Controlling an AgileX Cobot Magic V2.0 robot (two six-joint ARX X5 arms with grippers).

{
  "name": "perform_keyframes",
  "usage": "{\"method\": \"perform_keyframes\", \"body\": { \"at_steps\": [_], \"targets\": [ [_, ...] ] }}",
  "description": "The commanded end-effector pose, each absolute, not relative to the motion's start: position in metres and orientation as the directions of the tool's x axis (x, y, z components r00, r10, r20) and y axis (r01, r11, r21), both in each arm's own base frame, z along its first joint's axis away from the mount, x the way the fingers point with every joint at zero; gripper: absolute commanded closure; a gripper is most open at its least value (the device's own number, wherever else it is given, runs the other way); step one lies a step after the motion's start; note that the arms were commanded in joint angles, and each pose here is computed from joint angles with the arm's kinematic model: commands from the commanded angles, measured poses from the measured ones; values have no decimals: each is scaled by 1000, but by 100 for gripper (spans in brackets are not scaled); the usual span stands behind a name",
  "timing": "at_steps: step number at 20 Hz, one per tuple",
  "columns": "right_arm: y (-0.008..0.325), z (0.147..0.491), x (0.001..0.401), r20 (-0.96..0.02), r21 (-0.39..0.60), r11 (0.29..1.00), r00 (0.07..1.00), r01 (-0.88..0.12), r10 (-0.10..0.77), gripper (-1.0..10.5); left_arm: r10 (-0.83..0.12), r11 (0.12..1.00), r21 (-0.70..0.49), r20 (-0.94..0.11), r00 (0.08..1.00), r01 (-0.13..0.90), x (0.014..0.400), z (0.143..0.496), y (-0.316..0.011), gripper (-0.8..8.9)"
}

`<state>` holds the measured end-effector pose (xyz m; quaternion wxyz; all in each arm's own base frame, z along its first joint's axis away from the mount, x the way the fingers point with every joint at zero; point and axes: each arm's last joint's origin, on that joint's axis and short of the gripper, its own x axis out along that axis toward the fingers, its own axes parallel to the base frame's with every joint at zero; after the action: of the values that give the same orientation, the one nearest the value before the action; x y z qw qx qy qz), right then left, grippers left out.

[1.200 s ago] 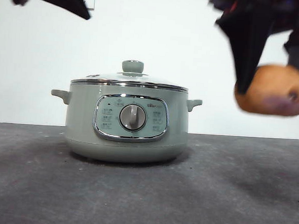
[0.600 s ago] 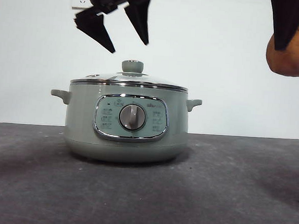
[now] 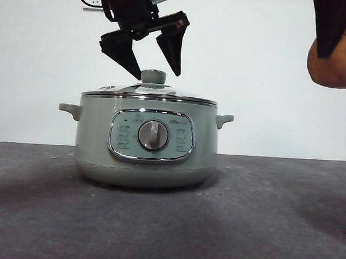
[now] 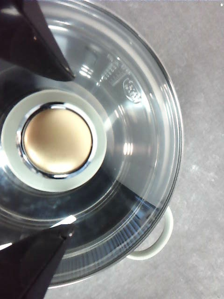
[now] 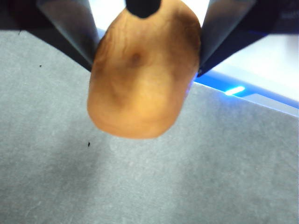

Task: Pick up the potato,open the lid,put the potato in the pot,close the lid

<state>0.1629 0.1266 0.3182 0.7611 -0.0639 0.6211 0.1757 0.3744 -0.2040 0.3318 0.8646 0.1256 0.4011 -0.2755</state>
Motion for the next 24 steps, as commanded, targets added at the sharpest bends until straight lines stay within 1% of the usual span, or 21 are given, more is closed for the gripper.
{"method": "perform_keyframes", "body": {
  "at_steps": [1, 3, 4, 5, 8, 9, 10, 11, 12, 13, 16, 18, 20, 24],
  "targets": [
    [127, 319, 162, -967, 117, 928, 174, -354, 189, 949, -368, 814, -8, -781, 504, 581, 380, 321, -205, 283],
    [127, 319, 163, -966, 117, 928, 174, -354, 189, 949, -368, 815, -7, -777, 510, 579, 381, 321, -204, 285],
    [127, 319, 163, -966, 117, 928, 174, -354, 189, 949, -369, 816, -7, -776, 511, 579, 381, 321, -204, 305],
    [127, 319, 163, -966, 117, 928, 175, -354, 189, 949, -367, 817, -8, -778, 510, 576, 382, 321, -203, 387],
    [127, 319, 163, -966, 117, 928, 175, -354, 189, 949, -362, 820, -9, -782, 507, 573, 383, 319, -202, 495],
    [127, 319, 163, -966, 117, 928, 175, -354, 189, 949, -362, 820, -8, -782, 507, 572, 383, 319, -201, 577],
    [127, 319, 163, -966, 117, 928, 175, -354, 189, 949, -361, 821, -9, -783, 507, 571, 384, 319, -201, 637],
    [127, 319, 163, -966, 118, 928, 175, -354, 189, 949, -360, 822, -9, -783, 507, 570, 384, 319, -200, 671],
    [127, 319, 163, -966, 118, 928, 175, -354, 189, 949, -359, 822, -9, -785, 505, 570, 384, 319, -200, 733],
    [127, 319, 163, -966, 118, 928, 175, -354, 189, 949, -356, 821, -3, -786, 506, 571, 384, 319, -200, 819],
    [126, 319, 163, -966, 101, 931, 189, -351, 176, 949, -365, 820, 2, -769, 525, 573, 385, 321, -201, 822],
    [126, 319, 164, -964, 83, 934, 210, -346, 164, 949, -375, 820, 5, -752, 542, 573, 386, 328, -201, 822],
    [128, 320, 166, -957, 87, 934, 232, -348, 175, 949, -386, 819, 9, -731, 563, 573, 385, 343, -201, 822],
    [130, 323, 170, -940, 104, 931, 270, -350, 207, 950, -412, 820, 21, -672, 616, 571, 378, 385, -197, 822]
  ]
}}
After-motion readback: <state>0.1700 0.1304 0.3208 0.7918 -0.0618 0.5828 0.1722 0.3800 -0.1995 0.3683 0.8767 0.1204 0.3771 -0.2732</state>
